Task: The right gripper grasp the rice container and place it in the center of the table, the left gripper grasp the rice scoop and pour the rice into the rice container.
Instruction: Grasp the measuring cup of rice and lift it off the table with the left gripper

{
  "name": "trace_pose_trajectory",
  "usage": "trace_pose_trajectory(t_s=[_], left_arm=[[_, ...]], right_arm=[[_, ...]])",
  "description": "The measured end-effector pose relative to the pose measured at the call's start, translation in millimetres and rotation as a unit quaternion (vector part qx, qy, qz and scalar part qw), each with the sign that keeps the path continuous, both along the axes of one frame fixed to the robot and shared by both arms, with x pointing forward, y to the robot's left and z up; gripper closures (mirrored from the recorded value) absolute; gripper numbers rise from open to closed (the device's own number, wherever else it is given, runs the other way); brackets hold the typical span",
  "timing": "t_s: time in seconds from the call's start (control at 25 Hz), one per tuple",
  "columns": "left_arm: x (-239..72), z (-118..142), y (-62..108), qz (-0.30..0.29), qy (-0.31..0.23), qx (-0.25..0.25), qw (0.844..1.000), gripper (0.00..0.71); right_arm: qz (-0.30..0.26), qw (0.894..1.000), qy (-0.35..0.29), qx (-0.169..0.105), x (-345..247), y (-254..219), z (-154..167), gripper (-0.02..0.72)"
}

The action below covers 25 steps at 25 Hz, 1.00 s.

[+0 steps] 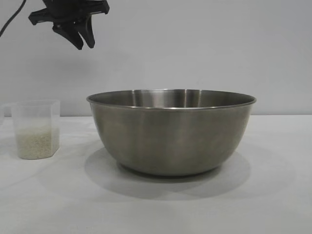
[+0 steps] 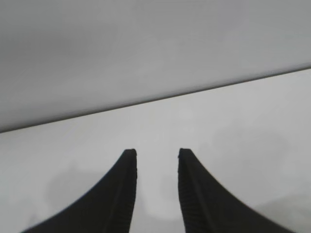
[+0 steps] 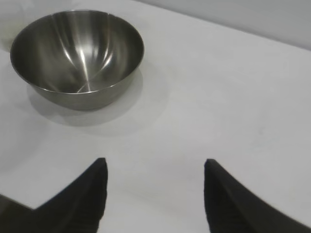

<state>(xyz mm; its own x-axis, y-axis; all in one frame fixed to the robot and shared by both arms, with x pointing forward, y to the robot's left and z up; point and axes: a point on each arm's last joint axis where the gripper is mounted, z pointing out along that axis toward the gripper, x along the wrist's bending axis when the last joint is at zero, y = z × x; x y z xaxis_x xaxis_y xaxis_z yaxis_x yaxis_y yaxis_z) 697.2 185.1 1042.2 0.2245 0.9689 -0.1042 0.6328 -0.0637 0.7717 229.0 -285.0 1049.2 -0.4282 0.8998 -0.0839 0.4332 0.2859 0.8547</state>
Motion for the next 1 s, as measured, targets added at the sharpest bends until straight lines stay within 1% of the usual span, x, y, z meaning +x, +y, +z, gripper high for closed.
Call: trace_pose_trajectory(t_s=[0.4,0.52,0.6,0.64,0.76,0.92,1.0], left_arm=[[-10,23,4.3,-0.009,-0.013,0.024,1.0,0.529],[-23,33,7.8,-0.006,-0.035,0.02,0.999,0.529],[-40,34,12.7,-0.001,-0.063,0.014,0.998,0.529],[-52,38,15.9,0.002,-0.084,0.01,0.996,0.529],[-92,33,27.8,0.014,-0.159,-0.003,0.987,0.529],[-152,9,44.7,0.026,-0.231,-0.012,0.973,0.529],[-177,-8,51.8,0.031,-0.249,-0.012,0.968,0.529]], right_arm=[[-0.003,1.0,0.001,0.001,-5,-1,-5,0.297],[-0.003,1.0,0.001,0.001,-5,-1,-5,0.297],[-0.003,1.0,0.001,0.001,-5,-1,-5,0.297],[-0.003,1.0,0.001,0.001,-5,-1,-5,0.297],[-0.003,1.0,0.001,0.001,-5,-1,-5,0.297],[-0.003,1.0,0.001,0.002,-5,-1,-5,0.297],[-0.003,1.0,0.001,0.002,-5,-1,-5,0.297]])
